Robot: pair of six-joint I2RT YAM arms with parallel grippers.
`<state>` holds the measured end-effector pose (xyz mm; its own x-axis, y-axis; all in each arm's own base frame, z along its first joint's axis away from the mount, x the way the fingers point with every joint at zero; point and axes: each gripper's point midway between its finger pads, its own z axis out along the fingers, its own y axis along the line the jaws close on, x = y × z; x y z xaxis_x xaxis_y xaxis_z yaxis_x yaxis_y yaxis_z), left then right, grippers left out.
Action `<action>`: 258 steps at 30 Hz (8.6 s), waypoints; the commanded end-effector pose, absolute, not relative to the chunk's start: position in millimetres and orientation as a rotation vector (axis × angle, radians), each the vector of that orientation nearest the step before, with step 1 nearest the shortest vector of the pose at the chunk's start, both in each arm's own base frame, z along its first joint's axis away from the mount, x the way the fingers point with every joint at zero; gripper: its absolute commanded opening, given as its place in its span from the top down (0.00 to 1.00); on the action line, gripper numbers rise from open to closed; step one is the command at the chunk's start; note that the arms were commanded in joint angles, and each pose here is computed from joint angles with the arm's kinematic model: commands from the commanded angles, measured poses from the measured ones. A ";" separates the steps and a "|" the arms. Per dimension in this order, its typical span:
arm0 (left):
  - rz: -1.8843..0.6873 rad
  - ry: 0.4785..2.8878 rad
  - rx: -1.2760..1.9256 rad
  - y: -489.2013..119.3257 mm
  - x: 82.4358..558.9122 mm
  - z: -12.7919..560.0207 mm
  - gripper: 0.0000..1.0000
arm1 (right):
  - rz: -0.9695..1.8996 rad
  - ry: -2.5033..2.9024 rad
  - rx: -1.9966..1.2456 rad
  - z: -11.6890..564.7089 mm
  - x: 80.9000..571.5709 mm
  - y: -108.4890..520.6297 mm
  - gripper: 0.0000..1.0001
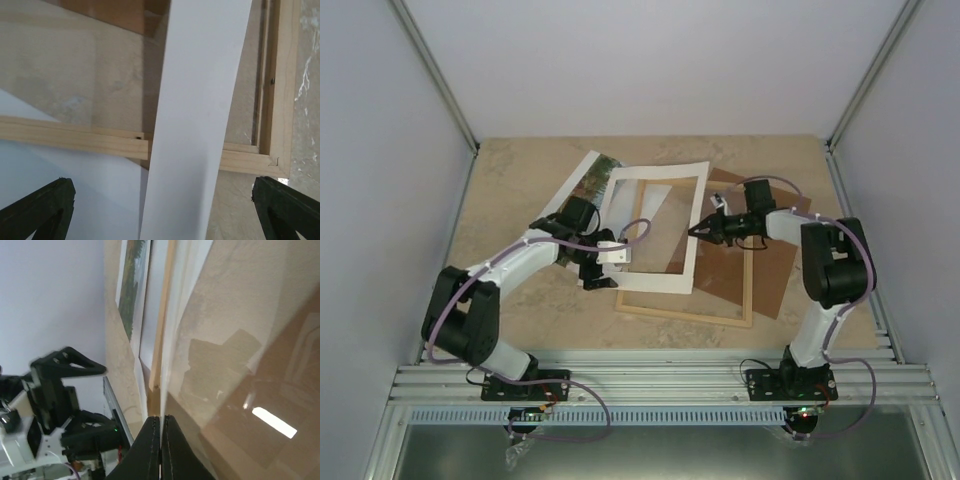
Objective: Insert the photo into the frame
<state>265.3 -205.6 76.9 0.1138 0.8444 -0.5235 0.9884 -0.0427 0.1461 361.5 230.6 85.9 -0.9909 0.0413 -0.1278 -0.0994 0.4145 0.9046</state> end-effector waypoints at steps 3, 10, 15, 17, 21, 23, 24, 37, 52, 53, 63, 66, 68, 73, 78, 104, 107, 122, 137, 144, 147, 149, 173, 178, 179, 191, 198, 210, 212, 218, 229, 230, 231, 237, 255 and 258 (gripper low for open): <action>-0.400 1.808 1.653 -199.1 286.0 128.0 0.01 | 1.526 2.553 -0.090 99.3 338.2 173.9 1.00; -0.327 1.835 1.577 -187.2 285.0 128.4 0.00 | 1.448 2.580 -0.130 100.3 326.5 140.6 1.00; -0.320 1.848 1.592 -184.8 282.8 119.4 0.01 | 1.433 2.508 -0.299 115.0 320.1 134.2 0.99; -0.322 1.852 1.586 -185.1 283.7 118.2 0.01 | 1.399 2.509 -0.321 115.3 316.6 132.3 1.00; -0.314 1.852 1.583 -185.6 287.4 116.9 0.01 | 1.373 2.560 -0.238 100.5 312.5 121.3 0.99; -0.310 1.857 1.583 -185.2 288.6 116.4 0.01 | 1.328 2.582 -0.213 96.2 317.0 111.0 0.99; -0.306 1.857 1.584 -185.0 289.1 116.4 0.01 | 1.309 2.592 -0.204 95.1 319.1 105.9 0.99; -0.306 1.860 1.610 -185.0 290.4 109.6 0.01 | 1.283 2.663 -0.224 82.7 318.7 90.9 0.99; -0.309 1.867 1.619 -185.6 292.0 103.4 0.01 | 1.346 2.719 -0.148 65.9 318.7 97.8 0.99; -0.311 1.869 1.619 -185.7 292.1 103.0 0.01 | 1.356 2.715 -0.132 65.4 319.7 98.7 0.99; -0.297 1.867 1.641 -183.9 291.9 99.6 0.01 | 1.360 2.743 -0.027 54.9 315.9 99.3 0.99; -0.303 1.865 1.642 -184.8 291.8 98.7 0.01 | 1.331 2.757 -0.020 52.7 318.3 96.7 0.92; -0.306 1.867 1.641 -185.0 291.7 98.1 0.01 | 1.315 2.760 -0.019 53.4 319.7 95.5 0.89; -0.301 1.866 1.646 -184.2 291.2 97.2 0.01 | 1.288 2.767 -0.021 53.2 319.2 93.8 0.66; -0.301 1.864 1.649 -184.0 290.1 96.3 0.01 | 1.257 2.773 -0.026 56.3 316.8 92.0 0.42; -0.292 2.293 0.799 -120.5 373.9 136.5 0.01 | 0.976 2.483 -0.278 139.3 351.6 85.5 0.02; -0.378 2.412 0.566 -92.6 386.9 129.3 0.01 | 0.948 2.390 -0.403 162.5 364.9 105.3 0.02; -0.562 2.612 -0.362 69.8 396.9 59.6 0.01 | 0.895 2.095 -1.074 174.0 370.1 357.3 0.11; -0.697 2.678 -0.428 69.3 390.5 19.6 0.04 | 0.817 2.095 -1.263 77.1 385.0 487.7 0.20; -0.796 2.729 -0.432 53.8 371.8 -0.8 0.07 | 0.670 2.148 -1.308 25.5 386.4 491.0 0.30; -0.831 2.769 -0.408 45.1 359.1 -9.6 0.08 | 0.590 2.176 -1.343 4.1 383.3 485.5 0.35; -0.838 2.803 -0.381 40.1 352.3 -16.9 0.08 | 0.559 2.205 -1.349 -7.6 381.7 480.3 0.37; -1.275 2.756 -0.234 -39.1 334.7 -9.5 0.08 | 0.586 2.349 -1.405 -59.0 345.0 449.8 0.43; -1.301 2.729 -0.217 -44.2 329.3 -2.7 0.06 | 0.591 2.345 -1.402 -57.2 345.1 449.9 0.44; -1.287 2.732 -0.222 -43.4 329.3 -2.5 0.08 | 0.593 2.345 -1.401 -57.4 344.7 450.1 0.44; -1.159 2.658 -0.178 -35.2 347.5 23.4 0.40 | 0.705 2.225 -1.381 -7.5 349.8 469.1 0.35; -1.093 2.529 -0.203 -28.9 372.5 55.2 0.52 | 0.764 2.152 -1.344 33.7 357.1 481.0 0.32; -1.099 2.406 -0.228 -25.4 396.6 81.6 0.49 | 0.775 2.165 -1.336 37.1 354.3 474.9 0.31; -1.072 2.404 -0.241 -21.4 398.9 82.1 0.55 | 0.784 2.161 -1.328 41.6 355.0 475.2 0.29; -0.956 2.415 -0.301 -2.2 405.0 87.5 0.82 | 0.841 2.125 -1.284 68.3 362.4 474.5 0.20; -0.785 2.449 -0.242 17.8 398.0 103.8 1.00 | 0.890 2.036 -1.219 119.3 385.3 459.0 0.07; -0.761 2.450 -0.209 19.2 398.0 108.7 1.00 | 0.887 2.022 -1.218 125.5 388.3 456.0 0.06; -0.723 2.454 -0.169 21.8 398.1 114.0 1.00 | 0.883 2.007 -1.220 131.5 391.3 452.2 0.05; -0.477 2.431 0.139 32.6 390.0 159.7 1.00 | 0.819 1.797 -1.300 195.3 408.2 419.2 0.02; 0.090 2.030 0.896 -4.8 320.9 320.3 1.00 | 0.218 1.111 -1.511 393.8 398.0 407.1 0.02; 0.163 1.939 0.959 -13.0 306.1 338.8 1.00 | 0.179 1.104 -1.522 395.4 390.1 418.5 0.02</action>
